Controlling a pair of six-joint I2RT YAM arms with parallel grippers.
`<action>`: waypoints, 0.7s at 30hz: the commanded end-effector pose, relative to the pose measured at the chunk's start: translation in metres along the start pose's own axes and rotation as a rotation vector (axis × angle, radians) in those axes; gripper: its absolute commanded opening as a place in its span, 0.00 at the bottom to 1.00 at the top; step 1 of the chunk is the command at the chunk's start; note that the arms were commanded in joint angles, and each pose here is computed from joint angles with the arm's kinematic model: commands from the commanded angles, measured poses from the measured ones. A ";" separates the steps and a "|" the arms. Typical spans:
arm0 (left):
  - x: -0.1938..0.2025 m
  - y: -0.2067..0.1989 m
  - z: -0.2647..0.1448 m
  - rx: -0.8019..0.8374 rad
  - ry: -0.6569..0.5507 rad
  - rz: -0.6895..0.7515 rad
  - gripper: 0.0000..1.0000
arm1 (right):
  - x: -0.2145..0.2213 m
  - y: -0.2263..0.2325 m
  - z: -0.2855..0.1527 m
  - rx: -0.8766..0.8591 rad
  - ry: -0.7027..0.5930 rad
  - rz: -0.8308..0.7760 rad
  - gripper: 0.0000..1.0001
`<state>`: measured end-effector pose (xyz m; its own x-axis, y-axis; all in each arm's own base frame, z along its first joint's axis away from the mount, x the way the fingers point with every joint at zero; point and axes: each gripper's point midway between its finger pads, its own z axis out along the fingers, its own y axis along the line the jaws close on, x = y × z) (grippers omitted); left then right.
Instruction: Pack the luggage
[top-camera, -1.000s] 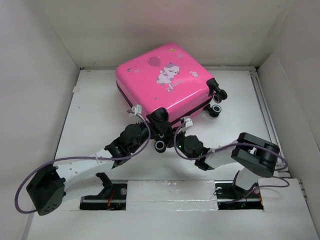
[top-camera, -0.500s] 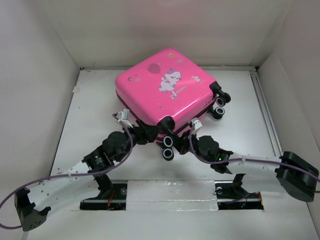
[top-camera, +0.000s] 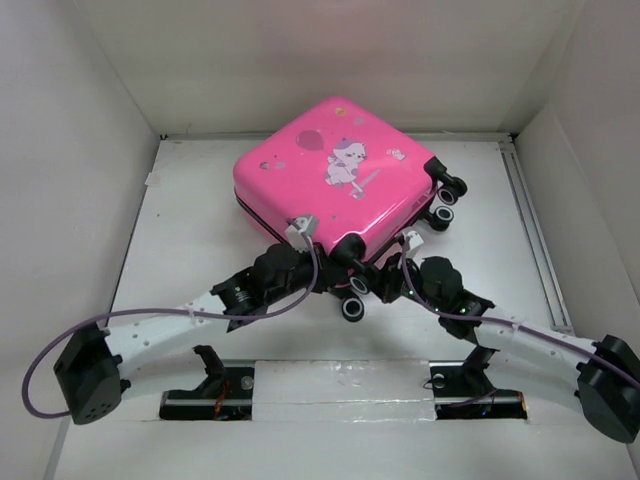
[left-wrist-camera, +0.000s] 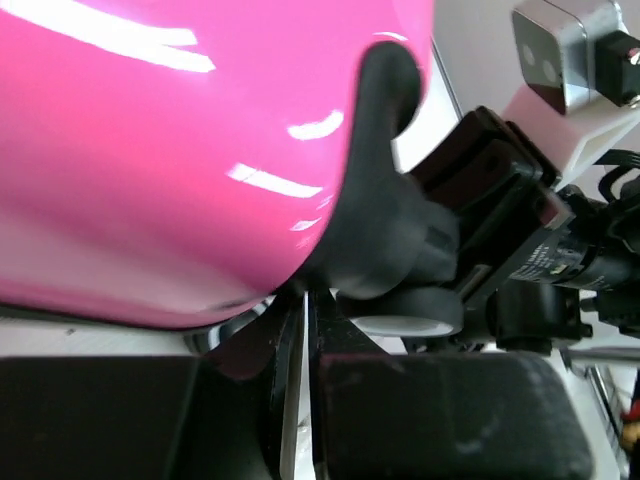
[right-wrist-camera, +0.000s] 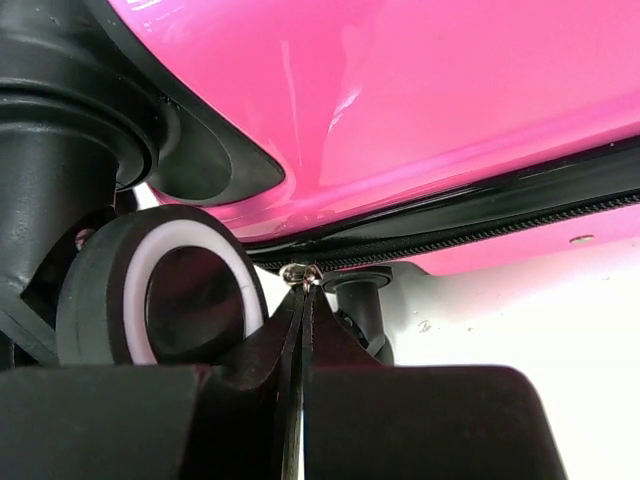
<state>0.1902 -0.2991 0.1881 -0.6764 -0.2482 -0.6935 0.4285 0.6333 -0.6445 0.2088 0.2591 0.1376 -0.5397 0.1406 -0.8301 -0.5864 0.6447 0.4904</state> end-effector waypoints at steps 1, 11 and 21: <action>-0.032 -0.061 0.005 0.208 -0.039 0.055 0.01 | -0.028 0.023 -0.006 -0.103 -0.097 -0.010 0.00; -0.040 -0.099 0.051 0.277 -0.014 0.089 0.01 | 0.006 0.068 0.002 -0.157 -0.133 0.102 0.00; -0.060 -0.133 0.079 0.349 -0.031 0.039 0.00 | -0.004 0.107 0.008 -0.051 -0.329 0.060 0.00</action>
<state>0.2094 -0.3750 0.1804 -0.7526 -0.0749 -0.6542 0.4715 0.6322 -0.6148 0.2103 0.2645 0.1330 -0.3089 0.3868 -0.8689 -0.3221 0.8170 0.4782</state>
